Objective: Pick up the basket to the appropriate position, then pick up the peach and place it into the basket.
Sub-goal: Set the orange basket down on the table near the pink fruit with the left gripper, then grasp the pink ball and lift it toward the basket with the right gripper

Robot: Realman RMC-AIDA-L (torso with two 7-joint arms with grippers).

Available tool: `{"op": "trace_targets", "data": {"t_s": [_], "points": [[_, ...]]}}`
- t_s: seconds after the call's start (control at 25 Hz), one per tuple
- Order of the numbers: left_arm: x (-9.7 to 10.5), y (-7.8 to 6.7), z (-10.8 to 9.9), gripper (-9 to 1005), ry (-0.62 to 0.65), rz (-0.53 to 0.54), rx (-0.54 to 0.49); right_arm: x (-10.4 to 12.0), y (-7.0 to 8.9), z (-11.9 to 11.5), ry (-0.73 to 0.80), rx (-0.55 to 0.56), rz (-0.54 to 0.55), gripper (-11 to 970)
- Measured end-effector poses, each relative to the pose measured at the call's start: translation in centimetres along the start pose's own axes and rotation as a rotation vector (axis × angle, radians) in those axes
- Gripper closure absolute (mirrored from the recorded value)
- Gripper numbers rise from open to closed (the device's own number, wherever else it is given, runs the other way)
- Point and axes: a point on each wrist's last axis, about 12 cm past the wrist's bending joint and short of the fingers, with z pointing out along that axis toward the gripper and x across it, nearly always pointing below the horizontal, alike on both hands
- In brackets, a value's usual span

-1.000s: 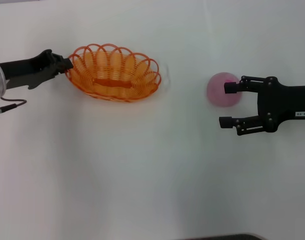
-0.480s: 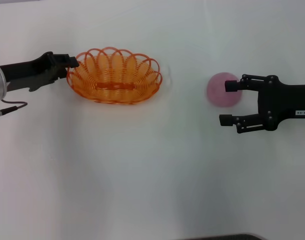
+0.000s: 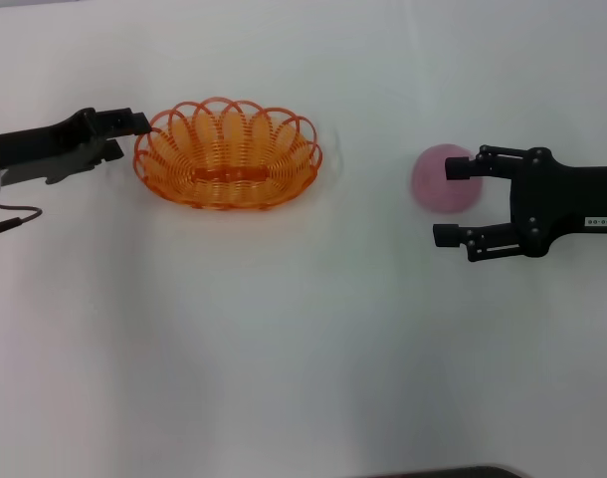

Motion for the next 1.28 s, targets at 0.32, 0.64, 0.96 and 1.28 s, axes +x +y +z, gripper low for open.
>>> {"op": "trace_targets", "data": {"t_s": [0.32,0.64,0.96,1.28], "points": [[-0.3,-0.2,-1.5,304,-0.057,0.049,0.127,-0.1,0.0,0.0,-0.016,0.004,0.007,17],[-0.2,-0.3,-4.0,266,-0.152,0.272,0.281,-0.2,0.0,0.1,-0.026,0.008,0.044,17],[1.4,-0.7,-5.3,206,-0.147,0.674,0.382,-0.6,-0.4,-0.1,-0.062,0.034,0.095,18],[3.8,0.5,-6.9,172,-0.093,0.925,0.385,-0.7,-0.6,-0.4,-0.095,0.067,0.149,17]]}}
